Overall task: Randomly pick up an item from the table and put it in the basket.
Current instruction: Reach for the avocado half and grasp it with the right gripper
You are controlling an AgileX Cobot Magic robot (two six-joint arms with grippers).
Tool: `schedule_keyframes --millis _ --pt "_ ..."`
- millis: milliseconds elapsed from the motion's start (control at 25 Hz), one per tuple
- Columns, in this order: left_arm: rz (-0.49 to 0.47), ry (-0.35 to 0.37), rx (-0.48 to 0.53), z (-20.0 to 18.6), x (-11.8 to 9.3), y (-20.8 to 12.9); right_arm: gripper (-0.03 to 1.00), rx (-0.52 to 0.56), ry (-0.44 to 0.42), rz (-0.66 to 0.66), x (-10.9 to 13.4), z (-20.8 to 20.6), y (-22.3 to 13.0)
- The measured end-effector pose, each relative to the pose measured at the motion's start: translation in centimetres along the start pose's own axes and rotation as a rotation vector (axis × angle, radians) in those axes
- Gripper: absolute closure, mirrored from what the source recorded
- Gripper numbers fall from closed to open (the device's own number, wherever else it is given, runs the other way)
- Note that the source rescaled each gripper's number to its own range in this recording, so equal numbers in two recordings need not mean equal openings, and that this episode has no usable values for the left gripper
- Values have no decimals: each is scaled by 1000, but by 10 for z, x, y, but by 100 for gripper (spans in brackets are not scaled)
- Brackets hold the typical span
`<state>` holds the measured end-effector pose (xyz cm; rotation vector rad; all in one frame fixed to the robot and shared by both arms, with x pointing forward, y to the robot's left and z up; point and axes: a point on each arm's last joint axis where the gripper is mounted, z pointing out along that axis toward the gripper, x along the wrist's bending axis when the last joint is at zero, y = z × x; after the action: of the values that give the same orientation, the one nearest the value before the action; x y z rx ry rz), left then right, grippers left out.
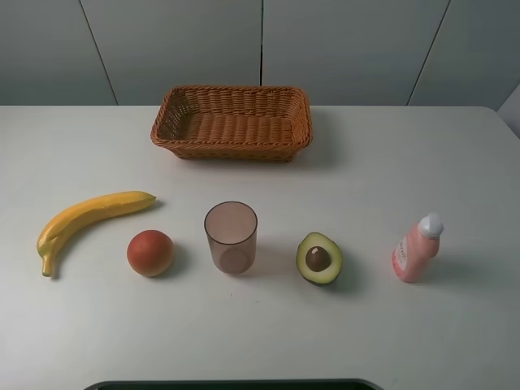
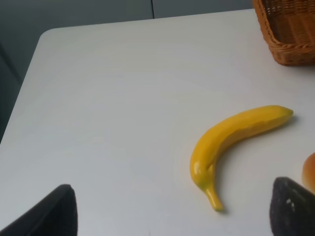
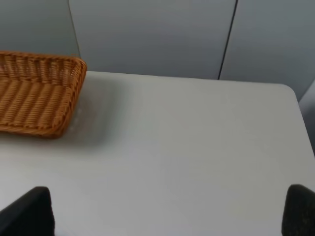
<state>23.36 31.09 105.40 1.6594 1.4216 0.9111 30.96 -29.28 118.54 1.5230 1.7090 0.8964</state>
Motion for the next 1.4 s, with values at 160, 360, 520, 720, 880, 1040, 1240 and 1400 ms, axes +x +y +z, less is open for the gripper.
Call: schedule_keyframes --millis 160,360,520,720,880,1040,1240,1400 --pt "0 0 0 0 0 0 -3 53 87 13 -1 29 40" --pt "0 0 0 0 0 0 -3 212 198 -31 8 87 54" --pt "0 0 0 0 0 0 -3 355 267 -114 37 135 51" --pt "0 0 0 0 0 0 -3 504 309 -181 83 185 37" --pt "4 0 0 0 0 0 -3 637 317 -175 113 223 16" --pt "4 0 0 0 0 0 -3 777 281 -145 132 260 -17" --pt "4 0 0 0 0 0 -3 862 248 -84 136 292 -73" --pt "4 0 0 0 0 0 -3 877 243 -33 134 296 -104"
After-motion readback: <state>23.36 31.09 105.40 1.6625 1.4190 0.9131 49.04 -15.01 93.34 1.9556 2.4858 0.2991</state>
